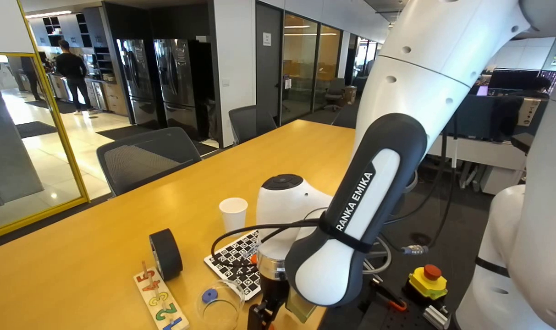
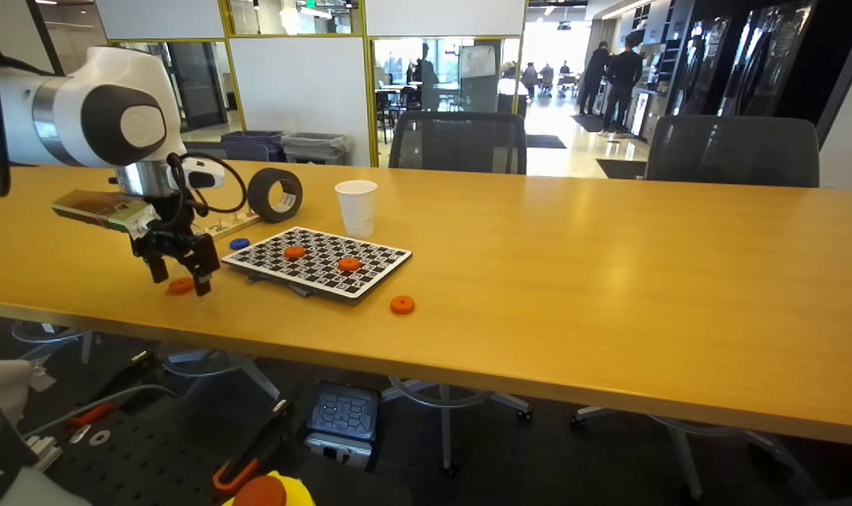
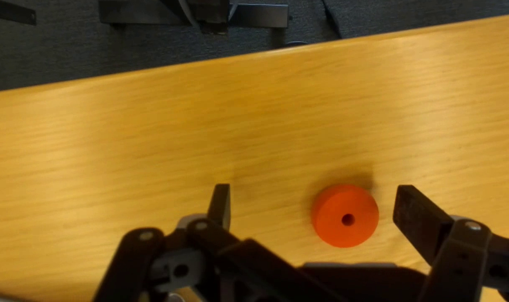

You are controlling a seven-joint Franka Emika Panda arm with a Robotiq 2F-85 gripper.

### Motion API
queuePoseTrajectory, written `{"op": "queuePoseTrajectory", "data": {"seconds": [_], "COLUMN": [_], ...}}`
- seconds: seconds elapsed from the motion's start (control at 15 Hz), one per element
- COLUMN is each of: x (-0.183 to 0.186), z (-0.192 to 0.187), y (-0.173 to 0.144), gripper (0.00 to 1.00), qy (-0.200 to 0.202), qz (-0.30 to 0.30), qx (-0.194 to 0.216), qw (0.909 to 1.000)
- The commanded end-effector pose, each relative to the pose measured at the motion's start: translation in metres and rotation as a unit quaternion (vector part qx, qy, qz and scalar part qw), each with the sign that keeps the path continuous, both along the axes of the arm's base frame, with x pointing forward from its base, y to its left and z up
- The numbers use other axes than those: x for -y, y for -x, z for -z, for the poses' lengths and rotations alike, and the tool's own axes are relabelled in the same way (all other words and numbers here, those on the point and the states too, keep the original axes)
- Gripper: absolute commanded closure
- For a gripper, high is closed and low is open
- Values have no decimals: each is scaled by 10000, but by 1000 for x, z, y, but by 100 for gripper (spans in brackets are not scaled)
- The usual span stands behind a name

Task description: Pick up the blue and yellow objects from the table and put them in the cups

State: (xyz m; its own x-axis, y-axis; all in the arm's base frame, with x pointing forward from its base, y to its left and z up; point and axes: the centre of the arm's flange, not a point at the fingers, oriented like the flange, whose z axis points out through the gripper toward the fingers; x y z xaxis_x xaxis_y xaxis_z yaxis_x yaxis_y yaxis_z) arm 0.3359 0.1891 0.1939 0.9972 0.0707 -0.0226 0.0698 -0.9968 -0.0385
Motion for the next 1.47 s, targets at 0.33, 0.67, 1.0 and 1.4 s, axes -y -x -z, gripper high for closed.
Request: {"op": "queuePoseTrajectory", "data": {"seconds": [0.33,0.67,1.0,1.4], "x": [-13,-15,-17,-18], "z": [4,3,5,8], "y": [3,2,2,2], "gripper": [0,0,0,51], "qy": [191,99,51,50], "qz": [-136,-174,-189,-211], "qx": [321,392,400,470], "qw": [9992,9990,9990,9987]}}
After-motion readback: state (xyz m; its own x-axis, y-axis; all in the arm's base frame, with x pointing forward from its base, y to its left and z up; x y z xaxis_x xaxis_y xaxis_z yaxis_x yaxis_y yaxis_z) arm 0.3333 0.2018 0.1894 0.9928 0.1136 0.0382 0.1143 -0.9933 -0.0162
